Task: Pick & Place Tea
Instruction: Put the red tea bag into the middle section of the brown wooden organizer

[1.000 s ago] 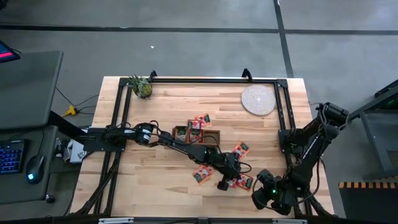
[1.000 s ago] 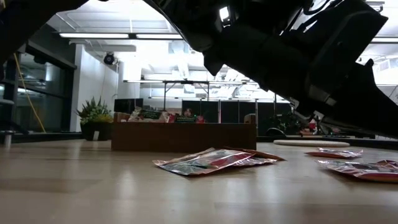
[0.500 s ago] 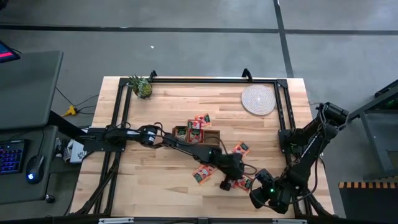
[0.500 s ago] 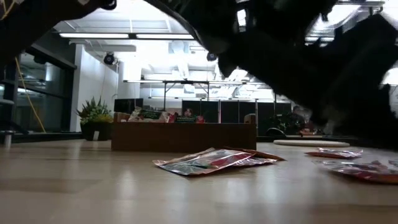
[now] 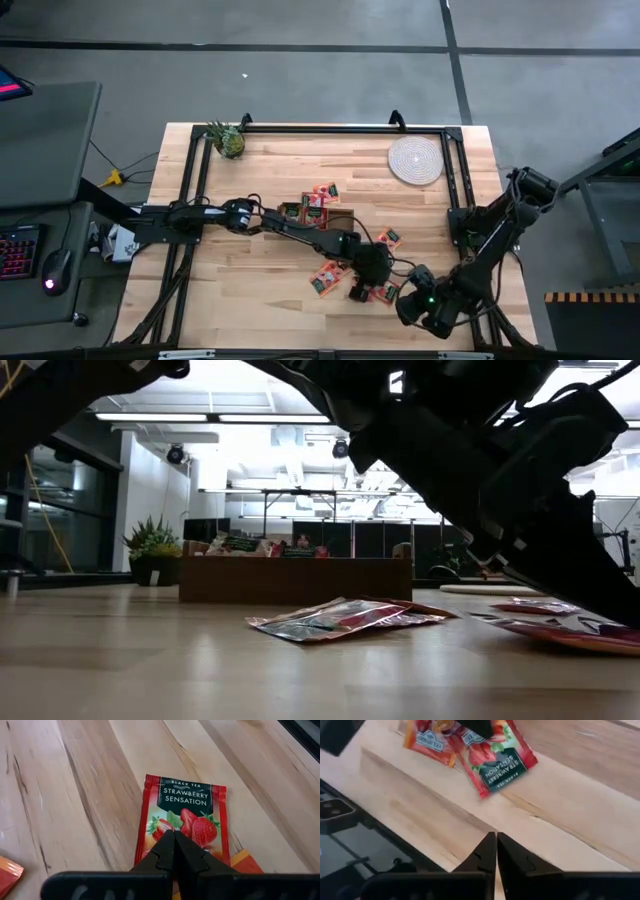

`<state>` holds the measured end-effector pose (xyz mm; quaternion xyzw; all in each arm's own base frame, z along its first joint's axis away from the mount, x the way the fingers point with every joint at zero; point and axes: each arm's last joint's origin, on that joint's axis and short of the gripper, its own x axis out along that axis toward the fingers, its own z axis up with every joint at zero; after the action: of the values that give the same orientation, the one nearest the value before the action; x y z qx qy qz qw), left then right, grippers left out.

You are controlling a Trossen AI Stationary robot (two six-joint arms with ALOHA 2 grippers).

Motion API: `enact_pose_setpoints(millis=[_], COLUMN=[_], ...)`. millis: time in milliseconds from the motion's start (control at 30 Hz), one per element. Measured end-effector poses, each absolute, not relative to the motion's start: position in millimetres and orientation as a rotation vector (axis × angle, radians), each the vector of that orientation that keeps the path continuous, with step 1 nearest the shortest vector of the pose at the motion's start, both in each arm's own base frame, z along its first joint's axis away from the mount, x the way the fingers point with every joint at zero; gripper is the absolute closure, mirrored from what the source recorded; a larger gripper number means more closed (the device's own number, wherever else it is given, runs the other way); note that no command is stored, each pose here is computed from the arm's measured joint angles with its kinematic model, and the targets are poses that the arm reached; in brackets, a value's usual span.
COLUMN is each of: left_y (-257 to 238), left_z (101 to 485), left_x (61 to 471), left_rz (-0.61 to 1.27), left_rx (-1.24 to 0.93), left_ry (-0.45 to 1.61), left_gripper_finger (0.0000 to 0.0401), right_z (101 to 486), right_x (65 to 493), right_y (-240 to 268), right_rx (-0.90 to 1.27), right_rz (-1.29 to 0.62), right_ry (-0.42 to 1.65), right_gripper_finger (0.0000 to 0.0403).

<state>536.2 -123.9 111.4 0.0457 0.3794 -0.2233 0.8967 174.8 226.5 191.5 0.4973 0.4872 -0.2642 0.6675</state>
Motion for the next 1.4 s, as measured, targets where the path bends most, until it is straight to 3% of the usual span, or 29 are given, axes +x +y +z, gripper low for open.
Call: enact_pose_setpoints(millis=[633, 867, 1133, 1400], left_y=[-107, -107, -107, -107], left_z=[109, 109, 109, 109], left_x=[539, 539, 539, 539], left_rz=[-0.448, -0.453, -0.459, -0.467], left_rx=[0.063, 0.061, 0.053, 0.047], left_ry=[0.802, 0.798, 0.795, 0.793], left_gripper_finger=[0.0401, 0.0401, 0.0401, 0.0401], right_z=[146, 118, 112, 110], right_x=[204, 202, 210, 211], right_y=[210, 193, 190, 188], right_rx=[1.046, 1.148, 1.224, 1.214], right_rz=[-0.855, -0.753, -0.646, -0.652], right_ry=[1.074, 0.990, 0.906, 0.909], right_gripper_finger=[0.0211, 0.0209, 0.0215, 0.0262])
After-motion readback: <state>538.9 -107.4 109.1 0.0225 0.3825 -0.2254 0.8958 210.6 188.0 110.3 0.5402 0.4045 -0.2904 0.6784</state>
